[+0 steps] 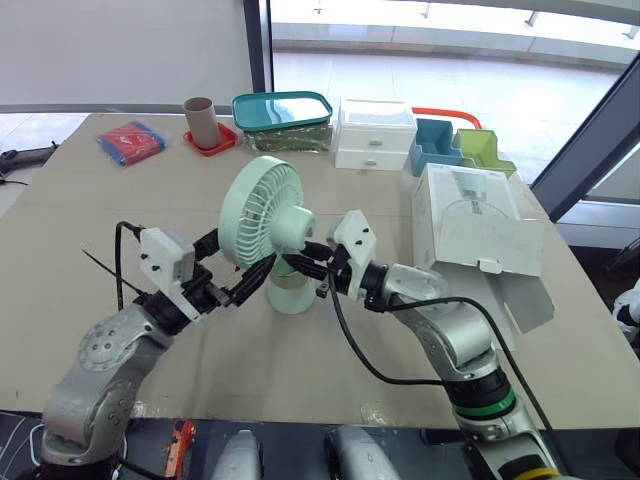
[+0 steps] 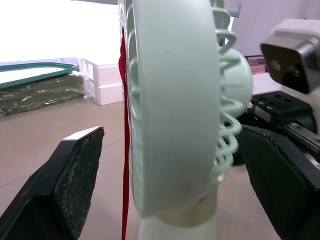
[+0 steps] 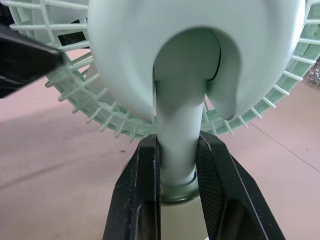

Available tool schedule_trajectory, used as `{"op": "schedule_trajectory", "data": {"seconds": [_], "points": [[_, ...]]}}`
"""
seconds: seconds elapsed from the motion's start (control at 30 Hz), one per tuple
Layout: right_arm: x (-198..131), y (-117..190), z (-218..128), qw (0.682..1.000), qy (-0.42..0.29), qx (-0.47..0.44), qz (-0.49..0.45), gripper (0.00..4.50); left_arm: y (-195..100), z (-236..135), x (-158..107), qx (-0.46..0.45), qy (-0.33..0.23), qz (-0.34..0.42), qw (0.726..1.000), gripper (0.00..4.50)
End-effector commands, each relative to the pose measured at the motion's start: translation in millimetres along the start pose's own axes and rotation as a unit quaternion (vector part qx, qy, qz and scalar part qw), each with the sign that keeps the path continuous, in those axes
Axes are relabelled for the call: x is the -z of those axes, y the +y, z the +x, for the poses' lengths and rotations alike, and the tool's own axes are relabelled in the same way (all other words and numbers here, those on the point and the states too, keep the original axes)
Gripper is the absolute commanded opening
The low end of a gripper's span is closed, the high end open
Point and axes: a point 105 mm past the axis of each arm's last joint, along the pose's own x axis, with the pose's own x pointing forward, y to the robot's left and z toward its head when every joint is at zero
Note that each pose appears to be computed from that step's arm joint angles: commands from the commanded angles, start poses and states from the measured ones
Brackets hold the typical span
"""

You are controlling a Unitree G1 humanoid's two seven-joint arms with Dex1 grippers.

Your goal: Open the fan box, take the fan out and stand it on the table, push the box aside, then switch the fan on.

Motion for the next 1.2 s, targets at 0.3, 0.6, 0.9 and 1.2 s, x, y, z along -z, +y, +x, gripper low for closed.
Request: {"op": "schedule_trajectory", "data": {"seconds": [0.3, 0.6, 0.9, 1.2], "points": [[-9.5, -17.1, -25.7, 0.999, -0.039, -0.014, -0.007, 0.44, -6.8, -23.3, 8.9, 0.05, 0.017, 0.082, 0.995, 4.44], [-14.9, -14.9, -46.7, 0.995, -0.064, -0.072, -0.012, 0.44, 5.5, -39.2, 36.4, 0.056, 0.076, 0.082, 0.992, 4.44], [-19.3, 12.6, -59.0, 0.979, -0.05, -0.2, -0.011, 0.44, -5.1, -31.7, 52.7, 0.14, 0.122, 0.013, 0.983, 4.44], [-9.9, 29.8, -55.7, 0.97, -0.052, -0.237, -0.002, 0.44, -18.5, -26.6, 61.8, 0.221, 0.153, -0.026, 0.963, 4.44]]}}
